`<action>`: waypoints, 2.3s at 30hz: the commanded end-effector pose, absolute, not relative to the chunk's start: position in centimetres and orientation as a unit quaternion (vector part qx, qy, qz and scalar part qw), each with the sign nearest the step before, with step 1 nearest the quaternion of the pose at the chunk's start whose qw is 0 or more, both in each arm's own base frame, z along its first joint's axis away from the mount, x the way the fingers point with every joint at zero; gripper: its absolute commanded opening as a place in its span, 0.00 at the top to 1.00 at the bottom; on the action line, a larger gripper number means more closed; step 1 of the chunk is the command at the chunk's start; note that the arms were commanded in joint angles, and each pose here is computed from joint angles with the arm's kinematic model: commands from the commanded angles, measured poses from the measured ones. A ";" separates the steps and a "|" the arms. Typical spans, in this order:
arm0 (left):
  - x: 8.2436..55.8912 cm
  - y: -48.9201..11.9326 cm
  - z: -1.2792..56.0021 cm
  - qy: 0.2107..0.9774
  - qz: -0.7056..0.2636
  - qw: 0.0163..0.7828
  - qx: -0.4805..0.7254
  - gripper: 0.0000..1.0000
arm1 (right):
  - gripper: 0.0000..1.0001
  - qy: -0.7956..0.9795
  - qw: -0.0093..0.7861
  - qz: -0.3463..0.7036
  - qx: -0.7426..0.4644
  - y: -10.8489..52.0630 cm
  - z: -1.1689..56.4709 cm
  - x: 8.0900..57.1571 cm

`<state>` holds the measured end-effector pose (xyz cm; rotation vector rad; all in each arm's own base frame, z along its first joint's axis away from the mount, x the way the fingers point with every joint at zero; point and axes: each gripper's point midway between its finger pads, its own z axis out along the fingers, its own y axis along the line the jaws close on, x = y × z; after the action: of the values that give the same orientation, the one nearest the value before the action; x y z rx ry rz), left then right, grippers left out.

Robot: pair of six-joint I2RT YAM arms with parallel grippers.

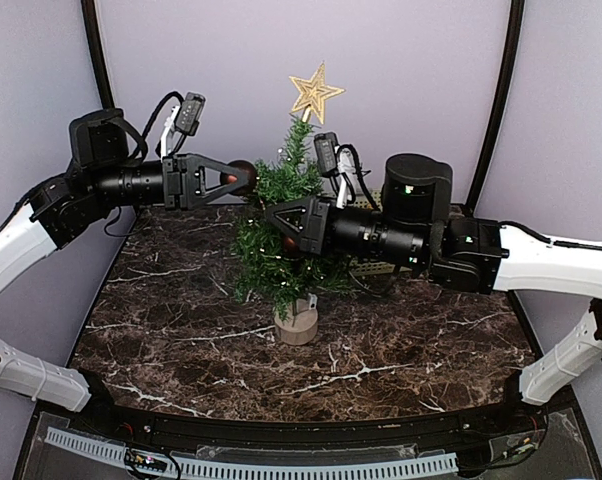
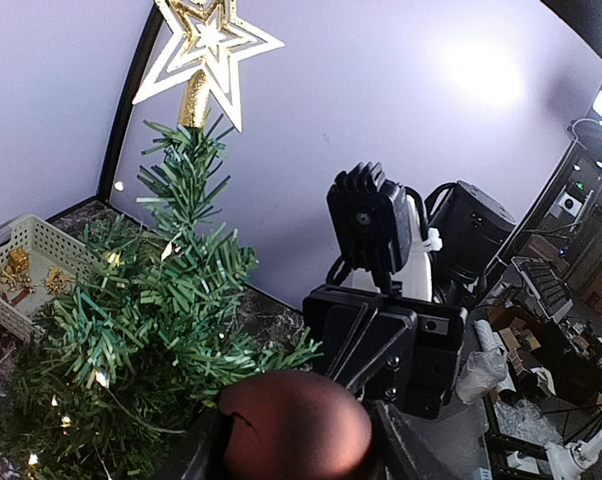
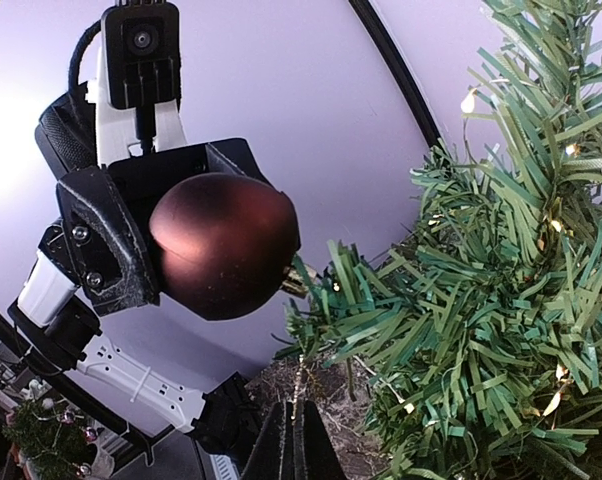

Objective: Decorate the small christmas tree
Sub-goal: Hang the ornament ball on the branch.

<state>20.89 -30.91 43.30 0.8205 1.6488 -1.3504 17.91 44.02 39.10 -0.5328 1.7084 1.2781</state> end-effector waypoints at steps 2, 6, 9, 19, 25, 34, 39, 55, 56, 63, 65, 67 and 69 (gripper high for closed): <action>20.1 -30.0 46.1 0.625 -0.547 0.451 0.328 0.51 | 1.00 0.669 0.467 0.538 -0.214 44.0 41.3 17.9; 19.8 -30.0 46.5 0.617 -0.553 0.452 0.331 0.51 | 1.00 0.660 0.469 0.544 -0.220 44.0 41.9 17.6; 19.9 -30.0 46.5 0.617 -0.553 0.451 0.331 0.50 | 1.00 0.659 0.469 0.544 -0.222 44.1 41.9 17.5; 20.2 -30.1 46.0 0.623 -0.550 0.450 0.328 0.51 | 1.00 0.665 0.471 0.538 -0.218 44.2 41.6 17.8; 20.9 -30.5 45.3 0.635 -0.544 0.444 0.321 0.48 | 1.00 0.679 0.471 0.523 -0.211 44.4 41.1 18.5; 21.3 -30.5 44.5 0.646 -0.536 0.441 0.318 0.48 | 1.00 0.681 0.468 0.521 -0.217 44.7 40.9 18.4; 20.6 -30.0 45.2 0.636 -0.538 0.451 0.320 0.48 | 1.00 0.670 0.472 0.523 -0.233 45.0 41.5 17.7; 19.8 -29.2 44.3 0.644 -0.542 0.443 0.309 0.48 | 1.00 0.677 0.470 0.511 -0.244 46.1 41.2 17.0; 19.8 -29.3 44.2 0.644 -0.544 0.440 0.308 0.48 | 1.00 0.679 0.468 0.510 -0.244 46.0 41.1 17.0; 20.2 -29.9 43.9 0.643 -0.549 0.434 0.311 0.48 | 1.00 0.685 0.473 0.505 -0.230 45.1 40.8 17.1; 20.3 -30.1 44.0 0.640 -0.552 0.433 0.313 0.48 | 1.00 0.684 0.475 0.505 -0.229 44.9 40.9 17.1; 20.4 -30.2 44.2 0.637 -0.554 0.434 0.314 0.48 | 1.00 0.682 0.476 0.506 -0.228 44.8 41.0 17.1; 20.5 -30.4 44.2 0.637 -0.555 0.433 0.316 0.48 | 1.00 0.683 0.477 0.504 -0.227 44.7 41.0 17.2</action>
<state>20.60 -30.25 42.92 0.7690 1.6447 -1.3620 17.62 45.61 39.52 -0.5870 1.7036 1.2113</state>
